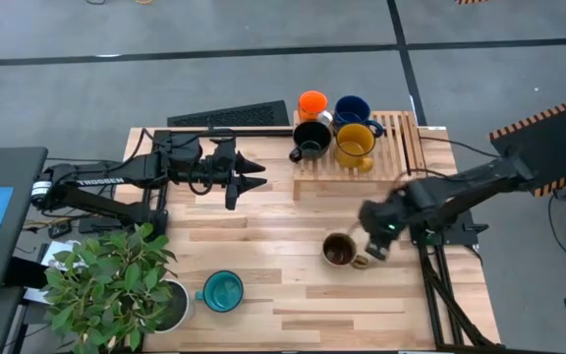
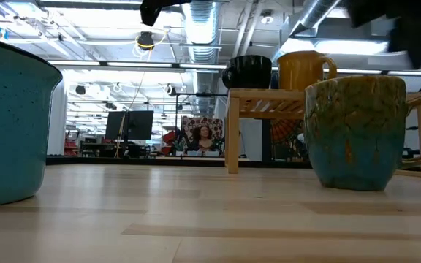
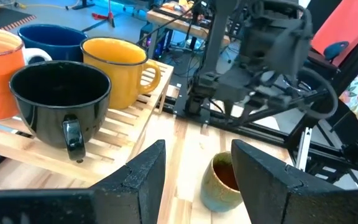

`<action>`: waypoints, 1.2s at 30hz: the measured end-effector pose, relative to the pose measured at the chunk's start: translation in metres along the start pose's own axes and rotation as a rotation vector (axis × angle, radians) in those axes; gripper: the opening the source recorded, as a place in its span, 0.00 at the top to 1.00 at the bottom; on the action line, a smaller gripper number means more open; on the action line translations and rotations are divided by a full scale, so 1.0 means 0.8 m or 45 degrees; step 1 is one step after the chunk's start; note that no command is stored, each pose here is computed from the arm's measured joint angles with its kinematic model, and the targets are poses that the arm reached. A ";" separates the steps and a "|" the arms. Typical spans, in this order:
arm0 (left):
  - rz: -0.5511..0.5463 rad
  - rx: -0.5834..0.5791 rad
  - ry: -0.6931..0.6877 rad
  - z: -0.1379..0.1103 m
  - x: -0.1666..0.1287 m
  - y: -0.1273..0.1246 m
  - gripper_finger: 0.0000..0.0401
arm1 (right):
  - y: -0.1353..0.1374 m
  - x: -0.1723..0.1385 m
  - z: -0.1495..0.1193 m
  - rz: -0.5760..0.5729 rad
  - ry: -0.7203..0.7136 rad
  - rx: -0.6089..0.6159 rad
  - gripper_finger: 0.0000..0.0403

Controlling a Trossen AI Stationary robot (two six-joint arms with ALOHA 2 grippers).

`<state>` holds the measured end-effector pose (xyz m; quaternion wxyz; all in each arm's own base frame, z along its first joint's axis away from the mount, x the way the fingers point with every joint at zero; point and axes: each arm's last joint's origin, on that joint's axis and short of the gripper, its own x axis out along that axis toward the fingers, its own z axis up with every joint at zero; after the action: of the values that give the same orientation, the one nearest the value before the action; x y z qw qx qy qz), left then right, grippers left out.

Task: Place coffee mugs
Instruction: Put the dark green patterned mug on the shelf

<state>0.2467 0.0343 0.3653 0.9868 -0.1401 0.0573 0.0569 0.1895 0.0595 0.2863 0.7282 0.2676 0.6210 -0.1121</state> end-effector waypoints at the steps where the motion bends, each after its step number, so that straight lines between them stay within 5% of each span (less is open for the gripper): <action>1: 0.000 -0.001 0.002 0.000 0.000 0.000 0.58 | 0.001 0.002 -0.013 0.029 -0.005 -0.008 0.62; 5: 0.010 -0.002 0.003 0.000 0.000 0.000 0.58 | 0.004 0.019 -0.064 0.168 -0.084 0.021 0.62; 9: 0.061 -0.001 -0.011 0.000 0.000 0.002 0.58 | 0.008 0.038 -0.100 0.292 -0.347 0.013 0.61; 13: 0.105 -0.001 -0.024 0.000 0.000 0.003 0.58 | 0.002 0.067 -0.122 0.179 -0.516 -0.101 0.61; 19: 0.146 -0.001 -0.036 0.001 0.000 0.004 0.58 | 0.001 0.096 -0.124 0.024 -0.586 -0.155 0.61; 27: 0.183 0.000 -0.020 -0.001 0.000 0.006 0.58 | 0.022 0.115 -0.121 0.050 -0.583 -0.280 0.61; 36: 0.204 0.001 -0.022 -0.001 -0.001 0.006 0.58 | 0.027 0.131 -0.113 -0.008 -0.585 -0.242 0.60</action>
<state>0.2456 0.0388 0.3628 0.9796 -0.1342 0.0598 0.1369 0.1450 0.1427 0.1828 0.8718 0.1636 0.4475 -0.1135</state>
